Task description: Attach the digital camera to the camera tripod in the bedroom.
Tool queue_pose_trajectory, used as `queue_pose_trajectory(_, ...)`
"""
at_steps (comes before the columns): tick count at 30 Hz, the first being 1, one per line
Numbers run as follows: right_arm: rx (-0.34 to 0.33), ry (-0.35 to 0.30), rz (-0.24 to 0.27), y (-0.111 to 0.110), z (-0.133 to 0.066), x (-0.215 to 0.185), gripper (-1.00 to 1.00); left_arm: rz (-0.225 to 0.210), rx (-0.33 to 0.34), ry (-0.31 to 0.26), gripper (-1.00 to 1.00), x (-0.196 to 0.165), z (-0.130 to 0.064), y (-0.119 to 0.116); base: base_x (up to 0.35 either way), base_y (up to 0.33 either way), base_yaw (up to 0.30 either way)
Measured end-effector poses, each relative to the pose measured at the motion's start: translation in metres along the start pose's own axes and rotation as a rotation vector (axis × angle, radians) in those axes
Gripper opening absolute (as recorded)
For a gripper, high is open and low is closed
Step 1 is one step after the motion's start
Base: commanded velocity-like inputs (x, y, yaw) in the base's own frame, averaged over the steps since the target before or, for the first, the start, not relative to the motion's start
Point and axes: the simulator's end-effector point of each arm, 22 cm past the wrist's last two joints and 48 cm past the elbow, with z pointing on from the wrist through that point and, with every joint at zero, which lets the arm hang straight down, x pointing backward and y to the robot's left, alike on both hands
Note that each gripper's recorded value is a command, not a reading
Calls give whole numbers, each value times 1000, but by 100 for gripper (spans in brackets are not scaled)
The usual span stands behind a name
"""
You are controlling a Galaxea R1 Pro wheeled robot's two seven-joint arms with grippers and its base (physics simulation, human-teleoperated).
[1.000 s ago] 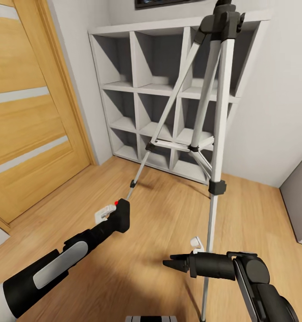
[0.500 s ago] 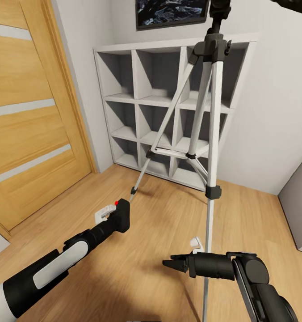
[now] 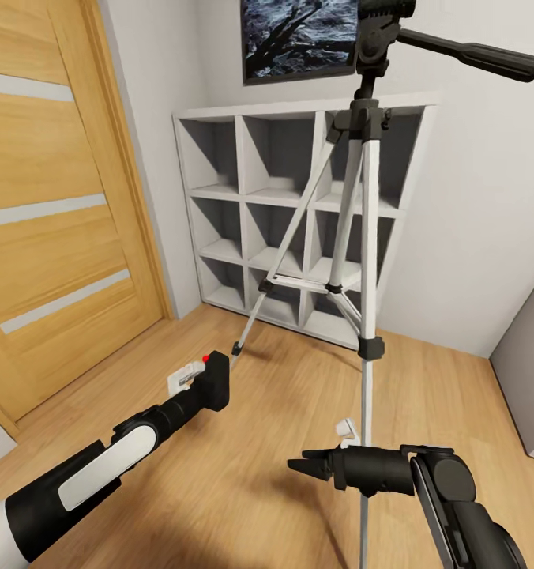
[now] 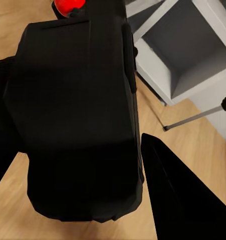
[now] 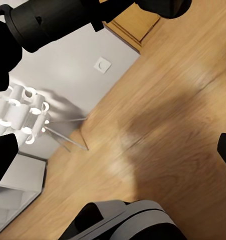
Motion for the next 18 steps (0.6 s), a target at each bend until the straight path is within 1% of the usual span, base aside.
queue_pose_trajectory(18,-2,-27,-68,27,-11,-14,100,23,36,-57,-100,-26,-24,-26,0,0,0)
